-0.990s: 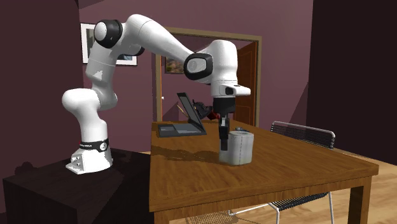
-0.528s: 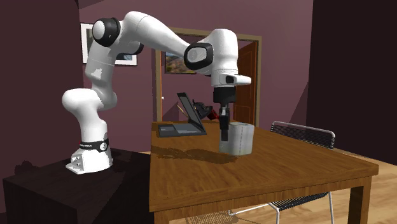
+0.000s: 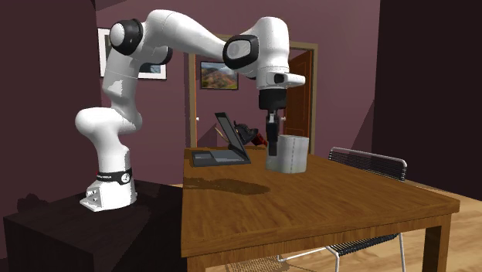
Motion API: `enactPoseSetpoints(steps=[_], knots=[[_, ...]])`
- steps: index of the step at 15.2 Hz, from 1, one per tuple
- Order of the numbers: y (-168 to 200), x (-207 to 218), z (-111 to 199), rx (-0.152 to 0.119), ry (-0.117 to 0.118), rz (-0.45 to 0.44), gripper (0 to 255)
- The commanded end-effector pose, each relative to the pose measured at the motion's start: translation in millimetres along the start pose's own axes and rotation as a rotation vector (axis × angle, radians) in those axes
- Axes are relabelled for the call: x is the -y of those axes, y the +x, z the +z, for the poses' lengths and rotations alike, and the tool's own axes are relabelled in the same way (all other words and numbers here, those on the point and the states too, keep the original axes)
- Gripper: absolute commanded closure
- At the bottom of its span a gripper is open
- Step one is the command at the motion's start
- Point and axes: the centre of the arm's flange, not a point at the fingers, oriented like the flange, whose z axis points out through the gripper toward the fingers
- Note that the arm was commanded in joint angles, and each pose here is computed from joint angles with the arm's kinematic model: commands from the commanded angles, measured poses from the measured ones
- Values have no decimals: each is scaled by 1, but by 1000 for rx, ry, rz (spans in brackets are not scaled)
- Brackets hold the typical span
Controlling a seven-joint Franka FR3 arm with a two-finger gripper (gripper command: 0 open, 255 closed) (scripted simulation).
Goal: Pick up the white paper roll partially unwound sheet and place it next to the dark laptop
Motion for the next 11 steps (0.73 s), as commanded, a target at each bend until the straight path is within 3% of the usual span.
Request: enactPoseSetpoints(steps=[1,11], knots=[[0,1,-11,-1,0,0,255],[1,0,-64,-1,0,0,255]])
